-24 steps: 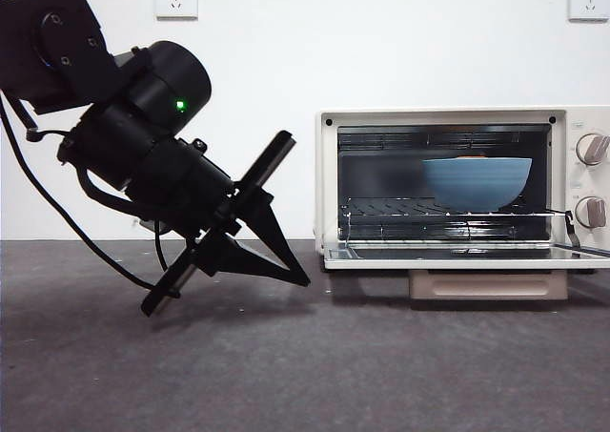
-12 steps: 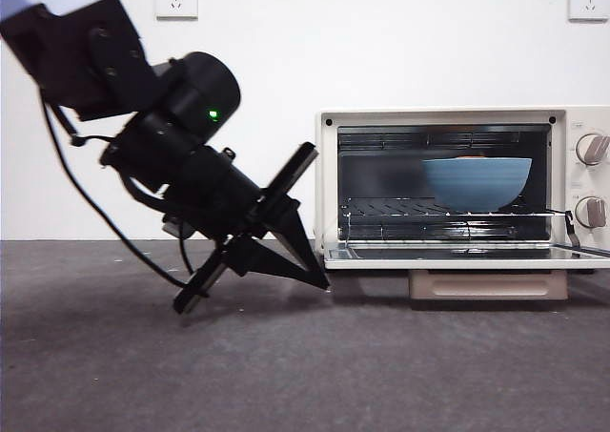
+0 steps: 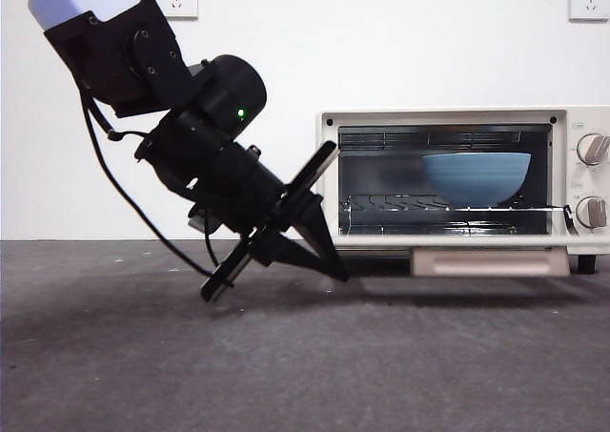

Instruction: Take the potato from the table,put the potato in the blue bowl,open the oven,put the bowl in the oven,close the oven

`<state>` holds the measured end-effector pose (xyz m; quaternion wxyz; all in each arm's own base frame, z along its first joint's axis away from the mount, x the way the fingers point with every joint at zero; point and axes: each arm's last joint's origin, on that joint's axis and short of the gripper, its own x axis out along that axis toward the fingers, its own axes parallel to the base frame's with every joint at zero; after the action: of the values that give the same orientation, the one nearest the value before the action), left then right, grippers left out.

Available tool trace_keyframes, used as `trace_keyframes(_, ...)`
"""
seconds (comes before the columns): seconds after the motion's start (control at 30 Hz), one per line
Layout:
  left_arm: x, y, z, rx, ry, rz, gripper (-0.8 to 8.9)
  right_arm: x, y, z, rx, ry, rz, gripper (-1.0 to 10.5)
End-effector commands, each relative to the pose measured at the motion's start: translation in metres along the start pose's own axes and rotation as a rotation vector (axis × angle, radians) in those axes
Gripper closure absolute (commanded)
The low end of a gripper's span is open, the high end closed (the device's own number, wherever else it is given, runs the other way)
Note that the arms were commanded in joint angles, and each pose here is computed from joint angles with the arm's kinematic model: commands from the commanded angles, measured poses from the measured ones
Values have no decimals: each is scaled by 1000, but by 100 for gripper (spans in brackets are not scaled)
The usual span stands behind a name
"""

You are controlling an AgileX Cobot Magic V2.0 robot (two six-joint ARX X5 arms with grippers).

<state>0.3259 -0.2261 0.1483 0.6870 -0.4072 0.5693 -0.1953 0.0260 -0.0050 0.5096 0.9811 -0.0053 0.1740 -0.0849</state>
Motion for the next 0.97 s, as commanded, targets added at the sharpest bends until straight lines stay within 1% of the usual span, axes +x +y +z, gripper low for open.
trace_keyframes(0.03,0,-13,2,30,1,-58,820,0,0,-3,-13,20,3,955)
trace_keyframes(0.5,-13,-52,22,83,-64,-159,820,0,0,-3,-21,20,0,955)
trace_keyframes(0.73,-23,-59,36,83,-109,-183,820,0,0,-3,-22,19,-5,955)
trace_keyframes(0.97,-38,-58,57,58,-165,-199,821,0,0,-3,-22,19,-5,955)
